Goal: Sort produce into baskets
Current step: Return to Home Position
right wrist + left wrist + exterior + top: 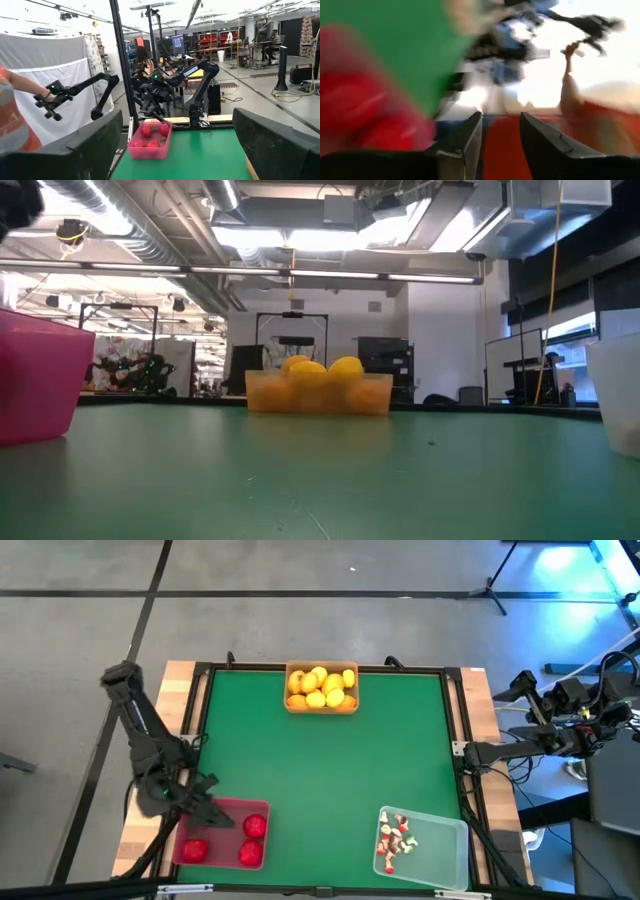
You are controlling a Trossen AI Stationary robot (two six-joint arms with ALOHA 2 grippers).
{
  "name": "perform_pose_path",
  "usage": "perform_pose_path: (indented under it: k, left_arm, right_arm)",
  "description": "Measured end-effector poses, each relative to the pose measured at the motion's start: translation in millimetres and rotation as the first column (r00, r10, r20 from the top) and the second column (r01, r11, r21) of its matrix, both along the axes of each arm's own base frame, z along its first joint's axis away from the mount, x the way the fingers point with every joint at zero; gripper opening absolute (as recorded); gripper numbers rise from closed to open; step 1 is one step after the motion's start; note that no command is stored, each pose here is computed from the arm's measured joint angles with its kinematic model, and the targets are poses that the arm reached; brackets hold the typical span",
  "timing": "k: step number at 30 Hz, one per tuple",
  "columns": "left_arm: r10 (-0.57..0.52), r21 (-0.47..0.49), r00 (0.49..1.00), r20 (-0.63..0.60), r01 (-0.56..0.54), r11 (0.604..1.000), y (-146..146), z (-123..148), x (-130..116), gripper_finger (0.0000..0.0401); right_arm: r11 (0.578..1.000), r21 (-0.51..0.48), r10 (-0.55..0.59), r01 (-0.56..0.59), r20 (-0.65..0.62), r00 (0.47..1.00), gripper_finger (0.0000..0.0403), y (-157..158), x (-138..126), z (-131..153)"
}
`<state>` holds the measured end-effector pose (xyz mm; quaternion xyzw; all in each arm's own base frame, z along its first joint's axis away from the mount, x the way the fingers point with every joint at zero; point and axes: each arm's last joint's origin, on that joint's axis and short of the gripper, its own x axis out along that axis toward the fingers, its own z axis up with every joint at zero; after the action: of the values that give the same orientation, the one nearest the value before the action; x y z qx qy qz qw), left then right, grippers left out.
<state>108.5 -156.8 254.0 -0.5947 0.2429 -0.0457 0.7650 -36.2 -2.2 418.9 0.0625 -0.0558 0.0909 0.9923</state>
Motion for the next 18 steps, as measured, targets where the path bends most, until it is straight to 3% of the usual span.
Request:
perform_pose_path:
  k: [2,4,7,9,14,18]
  left_arm:
    - [-0.077,0.057,0.986,0.148,0.070,0.996,1.4,12.3,18.3,0.0129]
    - [-0.103,0.155,0.943,0.317,0.056,0.986,8.5,25.0,35.9,0.0129]
    - [-0.144,0.313,0.816,0.559,-0.046,0.949,26.1,46.3,52.2,0.0129]
    - [-0.204,0.404,0.739,0.643,-0.100,0.909,39.6,56.3,55.3,0.0129]
    - [-0.292,0.513,0.584,0.758,-0.255,0.820,74.3,83.5,26.4,0.0129]
    - [-0.302,0.518,0.530,0.793,-0.323,0.792,102.0,94.6,-18.9,0.0129]
  right_arm:
    - [1.000,0.000,0.006,-0.006,0.000,1.000,0.0374,0.2,0.0,0.0]
    - [0.999,-0.003,0.032,-0.032,0.002,0.999,0.0374,0.9,-0.2,0.2]
    - [0.997,-0.008,0.083,-0.083,0.013,0.996,0.0374,2.3,-0.7,1.2]
    - [0.994,-0.010,0.106,-0.106,0.024,0.994,0.0374,3.0,-1.0,2.2]
    - [0.994,-0.006,0.112,-0.112,0.078,0.991,0.0374,2.2,-9.4,3.6]
    - [0.992,-0.010,0.126,-0.127,0.193,0.973,0.0374,0.7,-26.9,6.3]
